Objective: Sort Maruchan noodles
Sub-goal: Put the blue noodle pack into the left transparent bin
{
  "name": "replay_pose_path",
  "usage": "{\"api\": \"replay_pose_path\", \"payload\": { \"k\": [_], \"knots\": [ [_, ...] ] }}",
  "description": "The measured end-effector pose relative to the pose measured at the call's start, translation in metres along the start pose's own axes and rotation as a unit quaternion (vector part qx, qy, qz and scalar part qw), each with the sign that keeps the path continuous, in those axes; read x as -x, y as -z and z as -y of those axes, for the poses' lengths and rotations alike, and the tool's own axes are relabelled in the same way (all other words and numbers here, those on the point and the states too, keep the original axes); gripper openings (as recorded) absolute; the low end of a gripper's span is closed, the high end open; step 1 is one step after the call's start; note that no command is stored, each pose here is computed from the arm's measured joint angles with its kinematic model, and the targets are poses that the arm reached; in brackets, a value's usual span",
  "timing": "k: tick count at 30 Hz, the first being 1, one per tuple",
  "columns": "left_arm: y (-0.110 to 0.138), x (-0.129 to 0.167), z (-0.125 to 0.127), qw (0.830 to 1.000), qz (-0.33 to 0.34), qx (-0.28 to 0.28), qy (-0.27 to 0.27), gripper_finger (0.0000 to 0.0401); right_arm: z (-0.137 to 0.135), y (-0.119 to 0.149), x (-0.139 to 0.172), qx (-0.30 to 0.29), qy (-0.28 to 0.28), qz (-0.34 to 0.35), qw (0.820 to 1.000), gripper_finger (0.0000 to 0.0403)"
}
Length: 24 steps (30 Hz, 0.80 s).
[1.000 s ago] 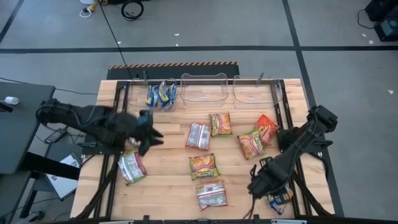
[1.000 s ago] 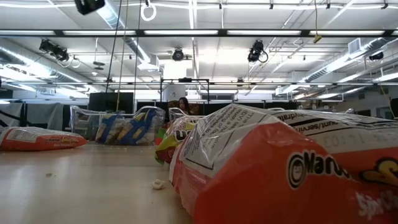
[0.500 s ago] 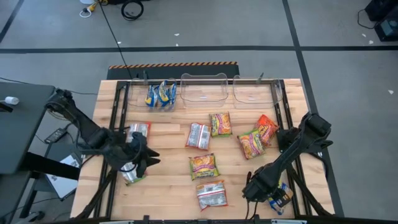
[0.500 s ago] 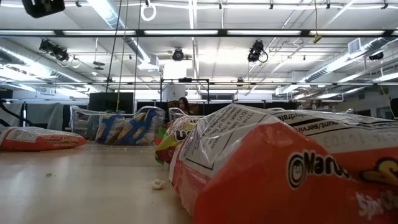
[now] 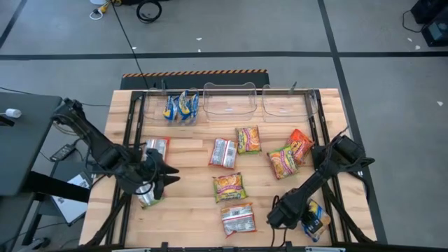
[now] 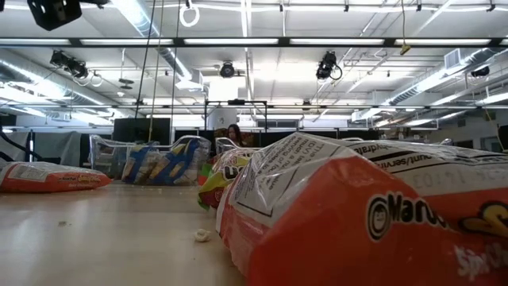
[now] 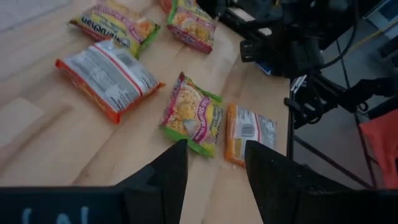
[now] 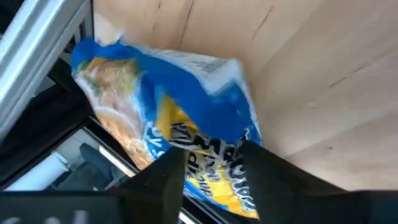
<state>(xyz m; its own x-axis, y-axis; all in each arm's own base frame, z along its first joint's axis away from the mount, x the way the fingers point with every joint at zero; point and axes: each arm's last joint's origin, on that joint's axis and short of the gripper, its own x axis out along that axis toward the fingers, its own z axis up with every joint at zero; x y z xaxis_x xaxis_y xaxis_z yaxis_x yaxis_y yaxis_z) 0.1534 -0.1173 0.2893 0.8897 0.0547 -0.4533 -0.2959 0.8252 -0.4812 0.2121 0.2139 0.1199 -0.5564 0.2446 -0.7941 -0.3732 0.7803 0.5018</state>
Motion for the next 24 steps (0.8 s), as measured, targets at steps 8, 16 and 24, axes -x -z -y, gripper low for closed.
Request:
{"api": "replay_pose_path", "payload": {
  "k": [8, 16, 24],
  "knots": [
    [-0.038, 0.038, -0.019, 0.996, 0.085, -0.029, 0.016, 0.0166, 0.015, 0.010, 0.064, -0.077, 0.049, 0.069, 0.993, 0.0012],
    [-0.073, 0.074, -0.044, 0.981, 0.176, -0.080, -0.012, 0.0199, 0.040, 0.044, 0.185, -0.286, 0.102, 0.273, 0.913, 0.0006],
    [-0.057, 0.053, -0.055, 0.989, 0.123, -0.081, -0.030, 0.0250, 0.077, 0.051, 0.248, -0.386, 0.182, 0.455, 0.781, 0.0003]
  ]
}}
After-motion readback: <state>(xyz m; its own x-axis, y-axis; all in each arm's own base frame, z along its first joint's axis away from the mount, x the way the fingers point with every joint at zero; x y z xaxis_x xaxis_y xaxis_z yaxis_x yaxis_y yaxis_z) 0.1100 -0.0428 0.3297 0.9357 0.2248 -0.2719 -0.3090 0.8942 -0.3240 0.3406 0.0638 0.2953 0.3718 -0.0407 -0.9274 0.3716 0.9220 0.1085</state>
